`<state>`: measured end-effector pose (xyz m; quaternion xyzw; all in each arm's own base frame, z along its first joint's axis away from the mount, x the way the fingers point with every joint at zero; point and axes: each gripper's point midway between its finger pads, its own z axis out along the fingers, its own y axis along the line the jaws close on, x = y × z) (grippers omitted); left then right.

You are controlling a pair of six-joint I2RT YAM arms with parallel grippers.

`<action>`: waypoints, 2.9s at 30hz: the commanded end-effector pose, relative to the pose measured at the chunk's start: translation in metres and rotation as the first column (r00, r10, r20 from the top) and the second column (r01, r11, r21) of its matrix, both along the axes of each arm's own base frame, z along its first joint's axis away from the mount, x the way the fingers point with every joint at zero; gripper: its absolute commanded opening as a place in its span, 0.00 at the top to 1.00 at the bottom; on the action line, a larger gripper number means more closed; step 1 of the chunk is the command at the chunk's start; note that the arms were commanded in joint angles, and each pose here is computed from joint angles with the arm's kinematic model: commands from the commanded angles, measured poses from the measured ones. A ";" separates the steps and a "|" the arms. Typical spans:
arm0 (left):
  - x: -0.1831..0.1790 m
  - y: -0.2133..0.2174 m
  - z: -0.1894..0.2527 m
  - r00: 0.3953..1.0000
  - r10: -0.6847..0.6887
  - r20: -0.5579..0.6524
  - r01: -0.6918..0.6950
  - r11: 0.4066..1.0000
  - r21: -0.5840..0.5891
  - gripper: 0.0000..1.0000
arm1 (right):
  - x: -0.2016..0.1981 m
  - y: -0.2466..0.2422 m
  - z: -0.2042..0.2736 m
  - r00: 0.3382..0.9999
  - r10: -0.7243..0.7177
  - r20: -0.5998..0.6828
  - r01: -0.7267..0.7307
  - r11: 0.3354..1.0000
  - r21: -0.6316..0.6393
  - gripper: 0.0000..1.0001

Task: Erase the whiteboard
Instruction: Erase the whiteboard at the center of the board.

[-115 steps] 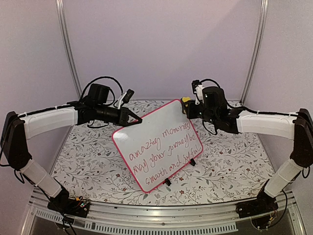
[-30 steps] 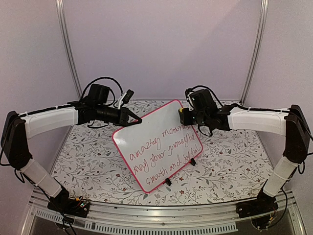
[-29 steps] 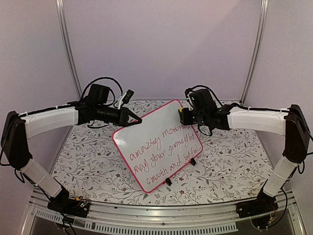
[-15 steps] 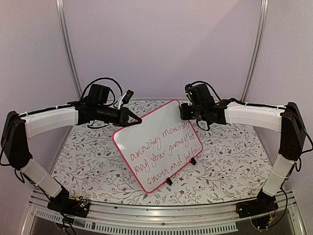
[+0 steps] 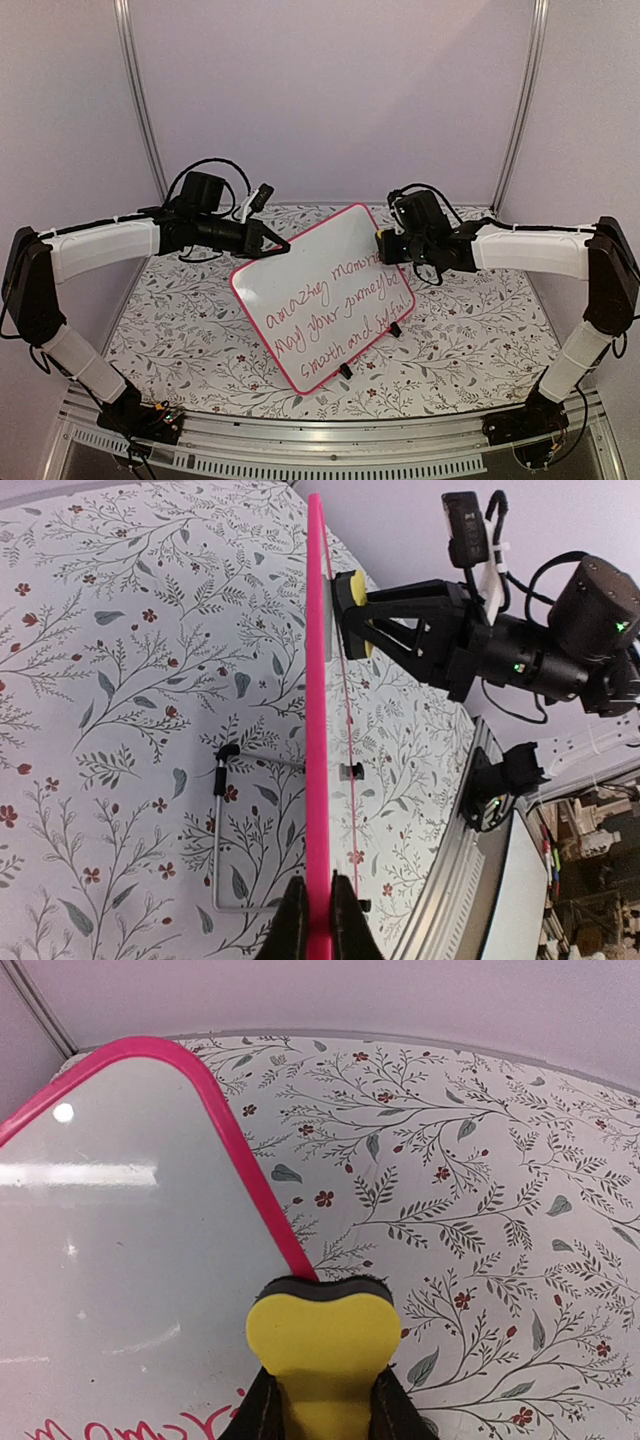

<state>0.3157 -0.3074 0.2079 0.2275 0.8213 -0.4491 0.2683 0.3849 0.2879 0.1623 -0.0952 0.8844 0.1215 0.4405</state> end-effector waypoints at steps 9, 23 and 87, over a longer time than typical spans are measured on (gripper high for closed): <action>-0.004 -0.006 -0.003 0.996 -0.059 0.068 0.058 0.998 0.017 1.00 | -0.037 0.035 0.017 0.985 0.169 0.043 -0.169 0.985 -0.018 0.77; -0.005 -0.006 -0.002 0.996 -0.061 0.068 0.061 0.998 0.012 1.00 | -0.098 0.103 0.060 0.886 0.402 0.232 -0.411 0.912 -0.011 0.76; 0.001 0.001 0.006 0.991 0.008 0.130 -0.013 0.999 0.043 1.00 | -0.109 0.163 0.103 0.859 0.476 0.188 -0.489 0.872 0.028 0.76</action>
